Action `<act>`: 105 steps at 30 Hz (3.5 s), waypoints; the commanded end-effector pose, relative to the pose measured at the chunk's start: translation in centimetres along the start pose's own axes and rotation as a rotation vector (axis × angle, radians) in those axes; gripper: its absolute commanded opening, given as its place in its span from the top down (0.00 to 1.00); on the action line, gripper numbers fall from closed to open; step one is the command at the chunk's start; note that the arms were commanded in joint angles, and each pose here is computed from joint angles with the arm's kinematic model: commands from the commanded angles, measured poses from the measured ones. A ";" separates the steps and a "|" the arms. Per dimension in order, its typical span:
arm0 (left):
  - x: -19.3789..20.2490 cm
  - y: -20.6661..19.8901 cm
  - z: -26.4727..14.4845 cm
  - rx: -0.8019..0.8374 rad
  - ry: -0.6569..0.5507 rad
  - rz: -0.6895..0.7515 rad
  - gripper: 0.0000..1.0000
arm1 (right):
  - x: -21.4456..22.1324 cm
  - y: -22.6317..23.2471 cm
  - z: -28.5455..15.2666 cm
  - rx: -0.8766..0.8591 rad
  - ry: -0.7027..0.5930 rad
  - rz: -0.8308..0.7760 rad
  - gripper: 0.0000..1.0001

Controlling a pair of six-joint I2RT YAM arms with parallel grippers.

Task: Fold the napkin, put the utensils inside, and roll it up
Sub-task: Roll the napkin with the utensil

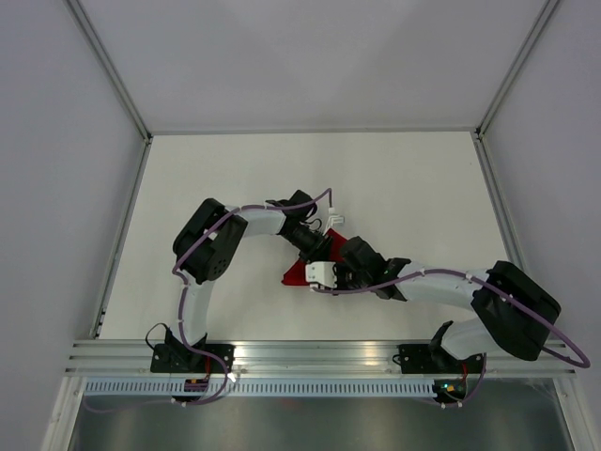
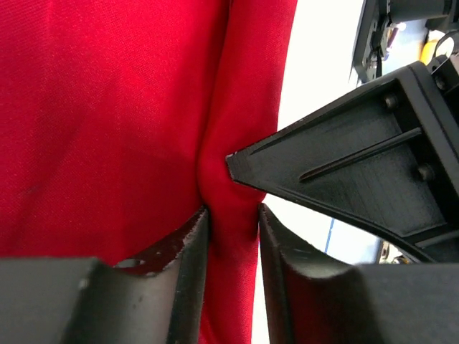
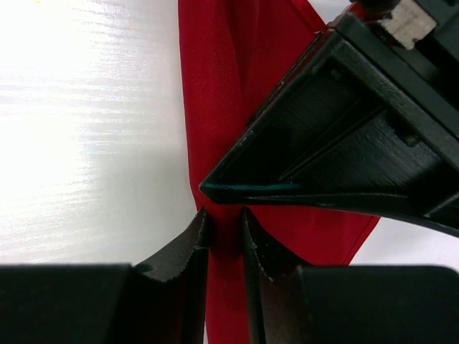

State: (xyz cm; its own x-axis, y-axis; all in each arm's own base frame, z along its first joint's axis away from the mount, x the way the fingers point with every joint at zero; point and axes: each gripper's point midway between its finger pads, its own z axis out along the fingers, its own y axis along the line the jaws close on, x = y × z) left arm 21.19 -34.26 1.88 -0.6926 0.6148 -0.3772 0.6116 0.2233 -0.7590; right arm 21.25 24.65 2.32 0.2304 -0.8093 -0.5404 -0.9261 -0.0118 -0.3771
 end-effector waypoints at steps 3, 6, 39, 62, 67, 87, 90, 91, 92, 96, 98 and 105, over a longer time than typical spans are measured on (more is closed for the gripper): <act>1.0 3.0 -1.2 -0.140 0.009 -0.086 0.55 | 1.1 1.5 0.4 -0.090 0.056 0.049 0.94; 0.2 3.2 -2.3 -0.161 -0.039 -0.086 0.53 | 1.0 1.7 0.3 -0.127 0.057 0.070 0.94; -6.8 -2.6 -19.1 -0.928 -0.881 0.541 0.30 | 3.9 -3.7 4.7 -0.687 0.115 0.575 0.97; -3.6 -0.1 -4.2 -0.972 -0.204 1.099 0.17 | 5.0 -3.7 4.8 -0.764 0.142 0.642 0.97; -3.8 0.9 -3.7 -0.994 -0.178 1.112 0.18 | 5.1 -3.7 4.9 -0.768 0.144 0.643 0.98; -1.3 2.7 0.0 -0.819 -0.058 0.922 0.76 | 5.0 -3.7 4.8 -0.769 0.144 0.652 0.98; -0.7 2.9 0.3 -0.781 -0.047 0.870 0.85 | 5.0 -3.5 4.7 -0.765 0.141 0.657 0.98; -0.6 2.9 0.3 -0.771 -0.048 0.853 0.92 | 4.9 -3.6 4.8 -0.755 0.134 0.655 0.97; -0.7 2.9 0.2 -0.770 -0.053 0.841 0.95 | 4.7 -3.8 4.7 -0.744 0.131 0.659 0.96; -0.5 2.9 -0.1 -0.714 -0.072 0.756 0.98 | 3.8 -4.5 4.2 -0.719 0.089 0.686 0.68; -0.2 2.8 0.0 -0.680 -0.067 0.720 0.98 | 3.0 -5.4 3.3 -0.688 0.058 0.704 0.61; 0.9 2.3 0.4 -0.560 -0.047 0.611 0.98 | 0.7 -12.4 0.4 -0.430 -0.092 0.803 0.46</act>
State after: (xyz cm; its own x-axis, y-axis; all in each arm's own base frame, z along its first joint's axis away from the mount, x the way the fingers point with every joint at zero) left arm 25.36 -34.86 2.54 -0.0210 0.6815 -0.7315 0.9593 0.2197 0.1771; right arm 28.40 24.31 2.91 -0.5220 -0.7250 -0.4494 -0.7959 0.2245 0.5623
